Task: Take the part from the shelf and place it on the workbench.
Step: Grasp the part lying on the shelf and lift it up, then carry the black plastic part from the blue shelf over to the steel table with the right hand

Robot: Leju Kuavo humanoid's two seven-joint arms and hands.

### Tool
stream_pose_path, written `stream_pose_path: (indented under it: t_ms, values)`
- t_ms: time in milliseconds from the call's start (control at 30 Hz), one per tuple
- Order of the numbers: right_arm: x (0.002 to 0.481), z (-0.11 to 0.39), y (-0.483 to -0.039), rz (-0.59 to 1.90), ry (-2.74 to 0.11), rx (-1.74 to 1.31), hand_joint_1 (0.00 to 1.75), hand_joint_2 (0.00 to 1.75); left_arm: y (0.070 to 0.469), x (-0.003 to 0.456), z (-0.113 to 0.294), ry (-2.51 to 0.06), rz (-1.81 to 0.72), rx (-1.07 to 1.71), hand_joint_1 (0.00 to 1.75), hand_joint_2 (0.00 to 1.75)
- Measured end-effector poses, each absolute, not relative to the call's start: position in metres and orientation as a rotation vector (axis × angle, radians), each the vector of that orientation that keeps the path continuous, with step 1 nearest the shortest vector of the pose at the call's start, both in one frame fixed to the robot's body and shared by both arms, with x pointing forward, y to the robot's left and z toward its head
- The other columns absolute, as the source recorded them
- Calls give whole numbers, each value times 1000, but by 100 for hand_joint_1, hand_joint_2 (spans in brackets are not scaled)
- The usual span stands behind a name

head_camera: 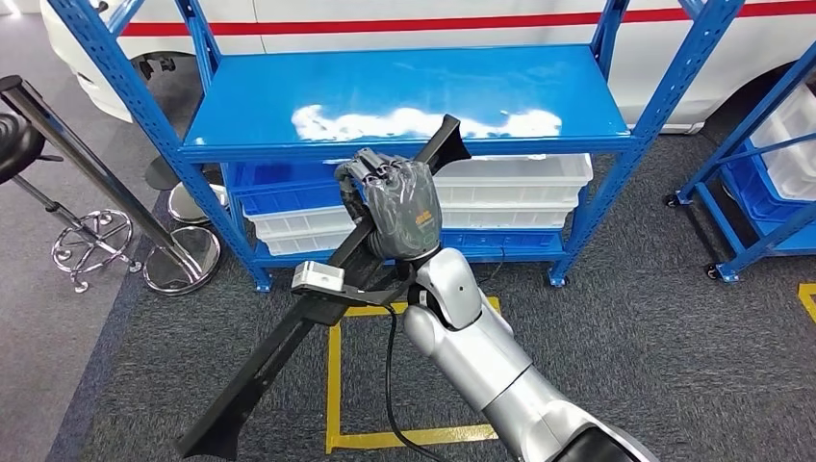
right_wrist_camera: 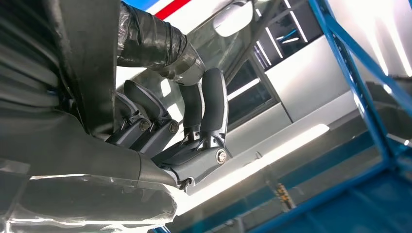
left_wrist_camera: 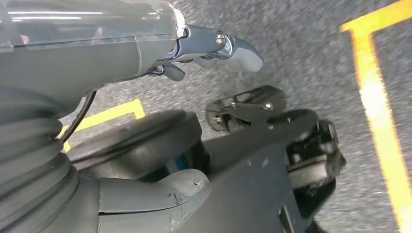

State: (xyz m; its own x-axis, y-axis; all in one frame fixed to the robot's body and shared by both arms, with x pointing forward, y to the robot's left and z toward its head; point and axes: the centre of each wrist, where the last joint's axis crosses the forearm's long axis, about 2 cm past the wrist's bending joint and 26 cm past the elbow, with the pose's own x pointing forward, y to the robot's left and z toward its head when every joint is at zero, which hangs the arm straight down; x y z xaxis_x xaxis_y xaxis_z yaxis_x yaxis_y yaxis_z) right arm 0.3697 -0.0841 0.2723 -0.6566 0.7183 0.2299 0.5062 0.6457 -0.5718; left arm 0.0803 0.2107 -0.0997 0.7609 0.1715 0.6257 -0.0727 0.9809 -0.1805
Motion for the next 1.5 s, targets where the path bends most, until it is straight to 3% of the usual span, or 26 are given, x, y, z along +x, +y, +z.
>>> stream_pose_path:
  t_ms: [1000,1500]
  values:
    - [375,248,-109,644,-2341,-1003,175,175,214,88,-99,-697,41,-144,0,175]
    - [339,216,-102,589,-2370,-836,175,175,216,93,-98,-726,55,-109,0,175]
